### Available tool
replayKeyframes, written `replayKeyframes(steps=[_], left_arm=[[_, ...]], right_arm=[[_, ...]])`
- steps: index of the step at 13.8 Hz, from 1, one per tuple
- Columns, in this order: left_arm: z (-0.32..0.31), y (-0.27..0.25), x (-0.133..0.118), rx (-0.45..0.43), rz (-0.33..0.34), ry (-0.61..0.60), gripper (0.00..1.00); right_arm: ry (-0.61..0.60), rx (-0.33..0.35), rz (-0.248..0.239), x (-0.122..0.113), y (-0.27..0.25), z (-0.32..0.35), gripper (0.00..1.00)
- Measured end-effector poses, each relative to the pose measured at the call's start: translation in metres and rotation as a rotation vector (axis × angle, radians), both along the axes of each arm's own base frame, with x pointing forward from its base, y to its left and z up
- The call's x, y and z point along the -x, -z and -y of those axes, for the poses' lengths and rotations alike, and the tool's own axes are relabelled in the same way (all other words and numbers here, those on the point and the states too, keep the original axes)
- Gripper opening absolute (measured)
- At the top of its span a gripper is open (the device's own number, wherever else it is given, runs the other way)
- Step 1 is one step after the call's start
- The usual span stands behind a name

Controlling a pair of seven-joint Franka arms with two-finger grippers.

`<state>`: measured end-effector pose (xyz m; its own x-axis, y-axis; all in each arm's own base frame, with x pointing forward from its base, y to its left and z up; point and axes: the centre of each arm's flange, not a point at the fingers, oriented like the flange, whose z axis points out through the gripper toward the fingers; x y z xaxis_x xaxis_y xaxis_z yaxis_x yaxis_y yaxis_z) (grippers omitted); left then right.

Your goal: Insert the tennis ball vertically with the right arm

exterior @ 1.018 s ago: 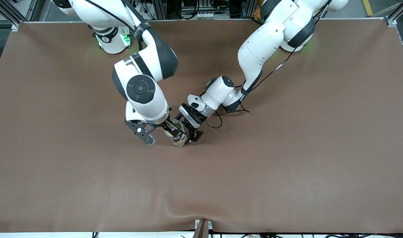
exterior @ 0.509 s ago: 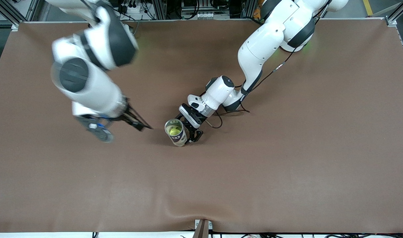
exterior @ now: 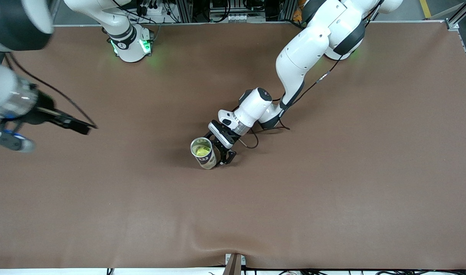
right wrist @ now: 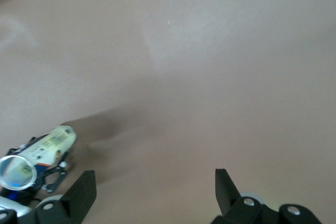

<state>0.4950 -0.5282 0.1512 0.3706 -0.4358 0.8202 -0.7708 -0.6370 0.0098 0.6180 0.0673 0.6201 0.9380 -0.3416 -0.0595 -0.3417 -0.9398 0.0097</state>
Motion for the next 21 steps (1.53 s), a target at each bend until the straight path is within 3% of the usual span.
replayKeyframes(steps=[5, 10, 11, 15, 19, 21], left_arm=[[-0.029, -0.013, 0.009, -0.048, -0.021, 0.004, 1.0], [-0.07, -0.025, 0.018, -0.106, -0.047, -0.006, 1.0], [-0.079, -0.026, 0.017, -0.114, -0.052, -0.014, 1.0], [-0.114, -0.032, 0.003, -0.138, -0.072, -0.055, 1.0], [-0.146, -0.071, -0.031, -0.178, -0.126, -0.082, 1.0], [-0.158, -0.095, -0.042, -0.19, -0.138, -0.09, 1.0]], right_arm=[[-0.055, 0.002, 0.056, -0.002, -0.018, 0.067, 1.0], [-0.083, 0.006, 0.118, -0.005, -0.032, 0.072, 1.0], [-0.081, 0.006, 0.112, -0.002, -0.037, 0.073, 1.0], [-0.093, -0.005, 0.01, 0.02, -0.043, 0.082, 1.0], [-0.099, -0.017, -0.109, 0.031, -0.025, 0.082, 1.0], [-0.104, -0.02, -0.126, 0.031, -0.019, 0.079, 1.0]])
